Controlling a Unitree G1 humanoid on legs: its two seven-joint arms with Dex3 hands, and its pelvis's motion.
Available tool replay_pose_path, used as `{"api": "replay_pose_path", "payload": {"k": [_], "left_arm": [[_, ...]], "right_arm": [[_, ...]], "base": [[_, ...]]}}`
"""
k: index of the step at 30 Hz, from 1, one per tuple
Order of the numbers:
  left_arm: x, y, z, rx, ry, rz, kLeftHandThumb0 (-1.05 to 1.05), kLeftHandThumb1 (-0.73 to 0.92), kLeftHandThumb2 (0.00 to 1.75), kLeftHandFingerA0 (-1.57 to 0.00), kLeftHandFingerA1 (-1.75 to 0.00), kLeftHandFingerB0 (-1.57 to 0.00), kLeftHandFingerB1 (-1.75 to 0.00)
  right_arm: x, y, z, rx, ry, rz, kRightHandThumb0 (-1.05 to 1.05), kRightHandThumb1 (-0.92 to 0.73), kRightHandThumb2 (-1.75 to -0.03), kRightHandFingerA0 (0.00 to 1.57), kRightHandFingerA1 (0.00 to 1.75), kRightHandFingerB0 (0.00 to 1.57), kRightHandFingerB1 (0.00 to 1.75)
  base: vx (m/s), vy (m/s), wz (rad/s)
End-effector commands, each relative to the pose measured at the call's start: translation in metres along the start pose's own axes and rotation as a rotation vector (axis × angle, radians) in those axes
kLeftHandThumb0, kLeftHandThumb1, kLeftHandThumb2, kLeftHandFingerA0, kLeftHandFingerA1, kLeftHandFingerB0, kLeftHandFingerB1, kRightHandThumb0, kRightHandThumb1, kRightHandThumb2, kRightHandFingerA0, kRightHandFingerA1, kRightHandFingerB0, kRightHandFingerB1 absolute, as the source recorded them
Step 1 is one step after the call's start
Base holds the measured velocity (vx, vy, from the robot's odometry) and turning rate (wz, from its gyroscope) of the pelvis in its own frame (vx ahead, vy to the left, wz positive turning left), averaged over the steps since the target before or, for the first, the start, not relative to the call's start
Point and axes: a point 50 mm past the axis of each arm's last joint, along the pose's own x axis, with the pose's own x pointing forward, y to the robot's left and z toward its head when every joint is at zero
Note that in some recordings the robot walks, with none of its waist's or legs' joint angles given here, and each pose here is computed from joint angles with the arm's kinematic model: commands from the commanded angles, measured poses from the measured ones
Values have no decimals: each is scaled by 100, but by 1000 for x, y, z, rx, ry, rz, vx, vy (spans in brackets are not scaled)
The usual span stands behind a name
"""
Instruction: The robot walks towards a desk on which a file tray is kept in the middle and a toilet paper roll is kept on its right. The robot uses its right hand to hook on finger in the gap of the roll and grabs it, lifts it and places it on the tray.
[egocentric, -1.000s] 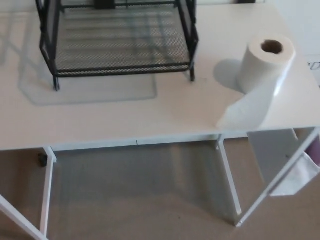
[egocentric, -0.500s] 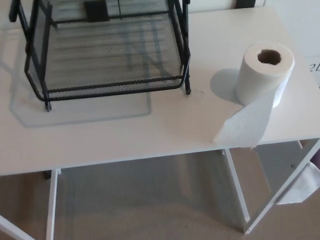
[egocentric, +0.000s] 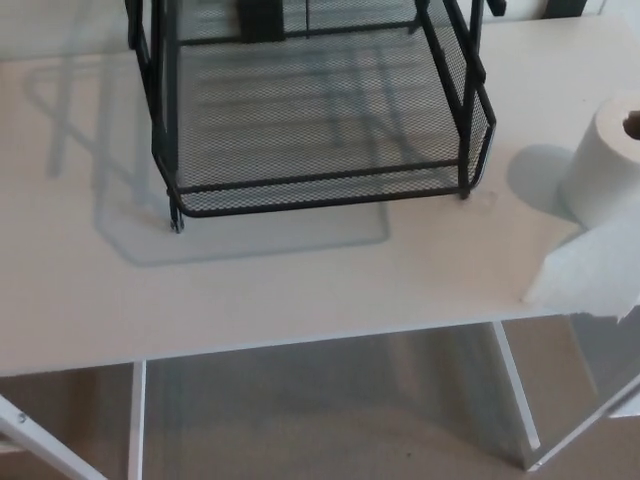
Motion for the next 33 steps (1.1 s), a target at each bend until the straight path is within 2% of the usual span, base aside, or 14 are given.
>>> {"api": "replay_pose_path", "payload": {"k": [1,4,5,6,9,14,15,17,18,20,22,26,30,33], "left_arm": [[-1,5,0,-14,-5,20,-105,79,134,-14,-79,-1,-50],[-1,5,1,-15,-13,19,-104,79,135,-8,-76,-4,-50],[-2,7,-2,-10,-11,17,-105,92,89,-10,-105,0,-45],[-2,8,-4,-12,-6,18,-104,79,135,-8,-76,-3,-49],[-3,10,-4,-13,15,33,-105,80,134,-36,-92,-2,-53],[-4,11,-3,-30,-5,34,-105,80,134,-25,-84,0,-55],[-5,12,-3,-25,-9,23,-105,80,134,-31,-88,-2,-58],[-5,13,-3,-27,-4,22,-105,80,134,-31,-88,-2,-58],[-5,14,-4,-31,-5,27,-105,79,135,-43,-98,-4,-53],[-6,14,-2,-23,-7,34,-105,80,137,-49,-103,-4,-53],[-7,16,-3,-21,-3,32,-105,78,130,-118,-157,-13,-75],[-7,14,-4,-33,-14,27,-104,80,138,-61,-115,-5,-56],[-7,16,-7,-13,-2,24,-105,78,134,-122,-160,-13,-64],[-7,16,-7,-3,8,33,-105,78,133,-114,-155,-16,-68]], "right_arm": [[-2,-8,1,91,-20,-47,-60,-53,-56,35,58,13,43],[-2,-9,4,107,-63,-51,-61,-55,-57,56,68,8,40],[-3,-9,4,96,-68,-46,-71,-47,-80,45,67,6,40],[-3,-9,4,79,-52,-48,-67,-45,-80,31,60,4,41],[-2,-12,1,215,-36,-60,-36,-30,-86,41,66,4,50],[-4,-19,3,320,-80,-100,-61,-38,-73,80,102,12,49],[-5,-24,7,281,-98,-132,-68,-43,-76,51,66,5,47],[-5,-27,12,267,-128,-155,-68,-43,-76,51,66,5,47],[-6,-29,15,306,-175,-166,-61,-38,-75,11,59,2,43],[-5,-37,25,321,-205,-216,-55,-51,-55,35,51,4,36],[-4,-47,43,314,-271,-267,-65,-41,-78,24,58,0,24],[-7,-65,88,282,-433,-304,-66,-39,-76,19,58,1,48],[-16,-78,137,41,-583,-314,-81,-42,-78,16,68,4,59],[-22,-83,164,-12,-657,-283,-93,-42,-73,15,85,12,70]], "base": [[0,0,0],[0,0,0],[0,0,0],[0,0,0],[0,0,0],[0,0,0],[0,0,0],[0,0,0],[0,0,0],[0,0,0],[0,0,0],[0,0,0],[0,0,0],[0,0,0]]}}
